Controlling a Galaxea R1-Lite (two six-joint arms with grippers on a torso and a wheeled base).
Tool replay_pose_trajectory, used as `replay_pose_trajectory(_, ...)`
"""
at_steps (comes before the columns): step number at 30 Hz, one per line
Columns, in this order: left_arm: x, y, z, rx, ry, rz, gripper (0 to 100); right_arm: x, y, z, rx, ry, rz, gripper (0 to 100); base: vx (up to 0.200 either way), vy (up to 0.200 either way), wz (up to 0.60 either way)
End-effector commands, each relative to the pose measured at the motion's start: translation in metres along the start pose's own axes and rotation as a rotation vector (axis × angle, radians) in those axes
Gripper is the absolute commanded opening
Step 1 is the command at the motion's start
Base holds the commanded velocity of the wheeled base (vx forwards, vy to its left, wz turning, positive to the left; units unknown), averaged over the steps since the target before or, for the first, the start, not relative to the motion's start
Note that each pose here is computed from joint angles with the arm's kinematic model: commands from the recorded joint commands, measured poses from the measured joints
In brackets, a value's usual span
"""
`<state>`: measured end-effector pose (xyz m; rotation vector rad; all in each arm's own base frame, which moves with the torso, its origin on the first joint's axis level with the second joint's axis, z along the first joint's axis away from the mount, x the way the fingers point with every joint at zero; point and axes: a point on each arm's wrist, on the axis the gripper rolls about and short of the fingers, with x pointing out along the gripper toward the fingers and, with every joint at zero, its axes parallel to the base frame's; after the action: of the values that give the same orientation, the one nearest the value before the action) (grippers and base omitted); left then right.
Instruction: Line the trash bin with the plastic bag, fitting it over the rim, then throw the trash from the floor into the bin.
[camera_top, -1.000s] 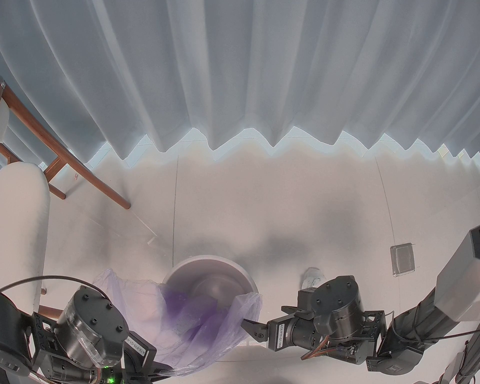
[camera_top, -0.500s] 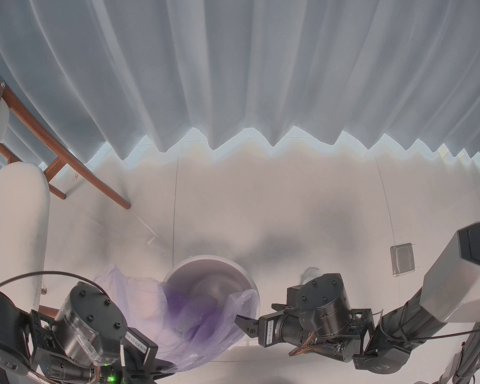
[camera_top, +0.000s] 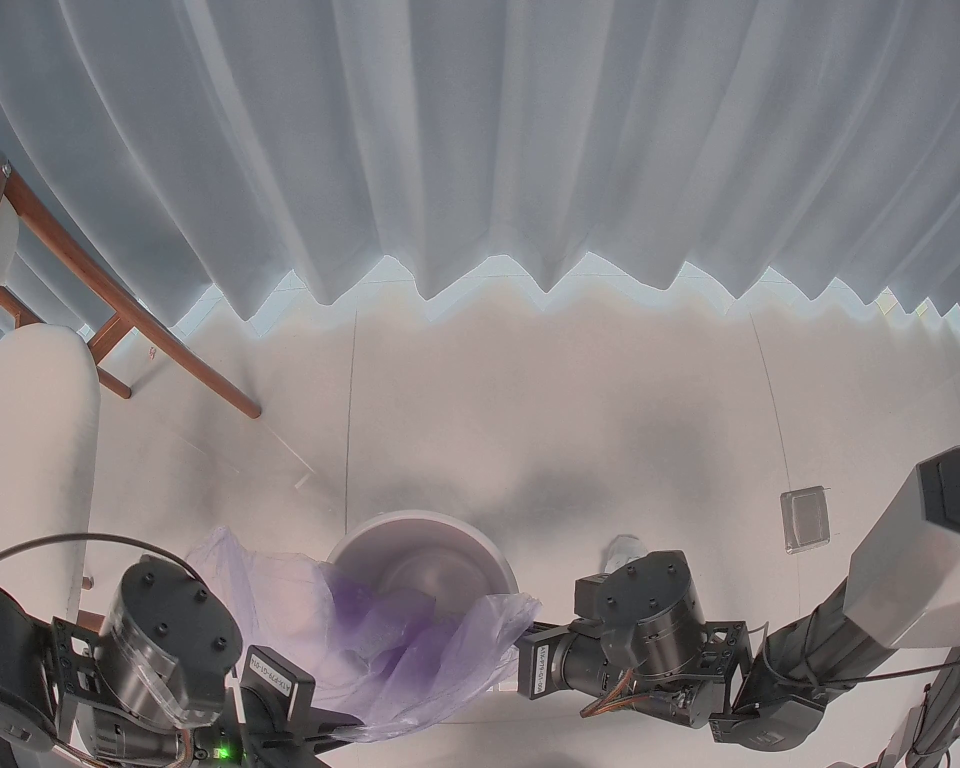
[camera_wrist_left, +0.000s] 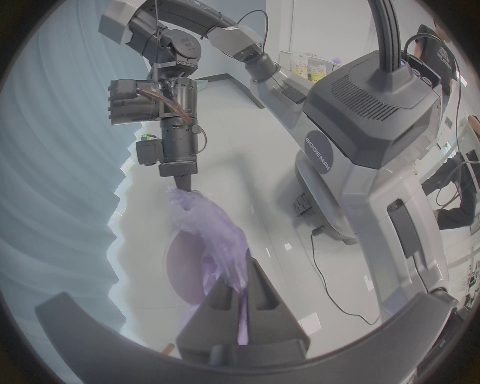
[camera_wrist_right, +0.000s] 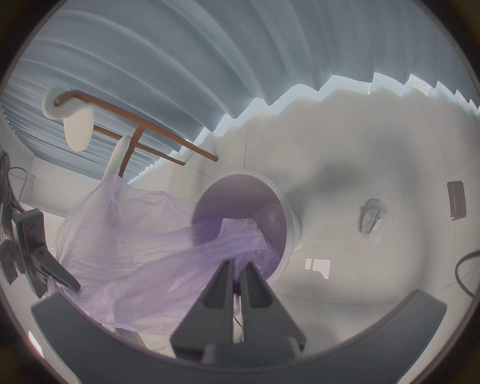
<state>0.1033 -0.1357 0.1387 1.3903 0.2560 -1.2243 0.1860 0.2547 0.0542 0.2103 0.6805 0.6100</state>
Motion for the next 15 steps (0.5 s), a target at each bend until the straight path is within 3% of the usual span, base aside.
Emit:
replay_pose_trajectory(1,0.001,0.000,0.001,0.001,-0.007,0.009,0,-0.009,0.004,0.004,-0.001,-0.016,0.017,0,0.000,0.000,0.00)
replay_pose_trajectory(4,0.001,-0.002,0.000,0.005,-0.002,0.005,0,-0.011,0.003,0.001,-0.007,-0.010,0.017,0,0.000,0.000,0.00)
replay_pose_trajectory(5,0.001,-0.001,0.000,0.003,-0.003,0.006,100,-0.011,0.003,0.000,-0.008,-0.006,0.015,0,0.000,0.000,0.00)
replay_pose_trajectory(9,0.000,0.001,0.001,-0.019,-0.011,0.018,100,-0.014,-0.003,-0.008,-0.015,0.019,-0.002,0,0.000,0.000,0.00)
replay_pose_trajectory(13,-0.008,0.003,0.005,-0.190,-0.065,0.076,100,-0.018,-0.007,-0.011,-0.014,0.023,-0.009,0,0.000,0.000,0.00)
replay_pose_trajectory(14,-0.008,0.003,0.005,-0.190,-0.065,0.076,100,-0.018,-0.007,-0.011,-0.014,0.023,-0.009,0,0.000,0.000,0.00)
replay_pose_trajectory(15,-0.015,0.002,0.007,-0.280,-0.091,0.090,100,-0.019,-0.009,-0.010,-0.009,0.011,-0.006,0,0.000,0.000,0.00)
